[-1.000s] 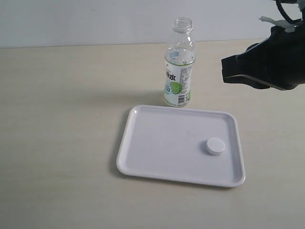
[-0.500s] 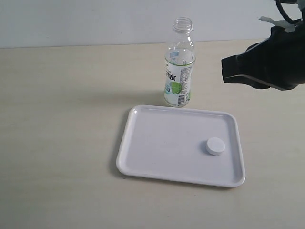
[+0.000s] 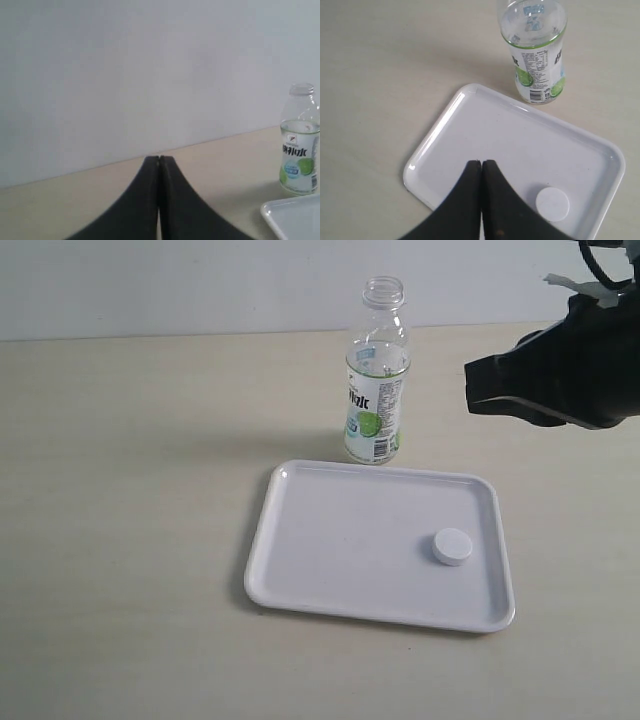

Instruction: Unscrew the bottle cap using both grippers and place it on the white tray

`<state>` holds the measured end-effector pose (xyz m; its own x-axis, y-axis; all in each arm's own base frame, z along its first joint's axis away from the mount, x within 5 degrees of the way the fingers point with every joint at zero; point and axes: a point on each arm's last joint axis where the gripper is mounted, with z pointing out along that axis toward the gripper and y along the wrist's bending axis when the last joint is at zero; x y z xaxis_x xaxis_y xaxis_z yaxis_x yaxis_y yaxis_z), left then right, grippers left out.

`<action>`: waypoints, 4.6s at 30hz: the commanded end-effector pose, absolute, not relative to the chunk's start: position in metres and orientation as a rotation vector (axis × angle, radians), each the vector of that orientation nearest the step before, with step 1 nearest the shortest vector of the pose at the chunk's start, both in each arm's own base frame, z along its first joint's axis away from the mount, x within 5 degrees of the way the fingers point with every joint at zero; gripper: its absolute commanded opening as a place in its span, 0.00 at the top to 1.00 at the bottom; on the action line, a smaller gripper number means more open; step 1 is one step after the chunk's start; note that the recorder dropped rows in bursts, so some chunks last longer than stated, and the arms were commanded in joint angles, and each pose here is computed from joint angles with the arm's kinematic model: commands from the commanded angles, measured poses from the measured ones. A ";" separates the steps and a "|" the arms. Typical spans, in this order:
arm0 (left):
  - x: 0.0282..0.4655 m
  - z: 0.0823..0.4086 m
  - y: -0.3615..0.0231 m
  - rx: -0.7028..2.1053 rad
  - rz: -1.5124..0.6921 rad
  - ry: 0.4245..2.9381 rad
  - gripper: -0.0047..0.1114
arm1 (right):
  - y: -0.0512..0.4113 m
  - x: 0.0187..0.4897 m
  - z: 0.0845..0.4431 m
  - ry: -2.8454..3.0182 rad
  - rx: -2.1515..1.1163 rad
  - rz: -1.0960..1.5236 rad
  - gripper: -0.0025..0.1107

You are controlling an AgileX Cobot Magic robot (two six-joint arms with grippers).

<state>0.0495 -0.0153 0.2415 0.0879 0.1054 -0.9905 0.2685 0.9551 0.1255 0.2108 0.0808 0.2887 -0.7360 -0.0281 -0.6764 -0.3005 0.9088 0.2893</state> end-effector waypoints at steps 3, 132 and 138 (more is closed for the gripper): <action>0.055 0.201 -0.012 0.260 -0.069 1.596 0.96 | 0.080 0.210 0.290 2.344 -0.229 0.499 0.98; 0.051 0.181 -0.014 0.279 -0.090 1.826 0.96 | -0.001 0.054 0.186 1.780 0.136 0.029 0.98; 0.051 0.181 -0.014 0.280 -0.089 1.826 0.96 | -0.001 0.054 0.186 1.780 0.137 0.031 0.98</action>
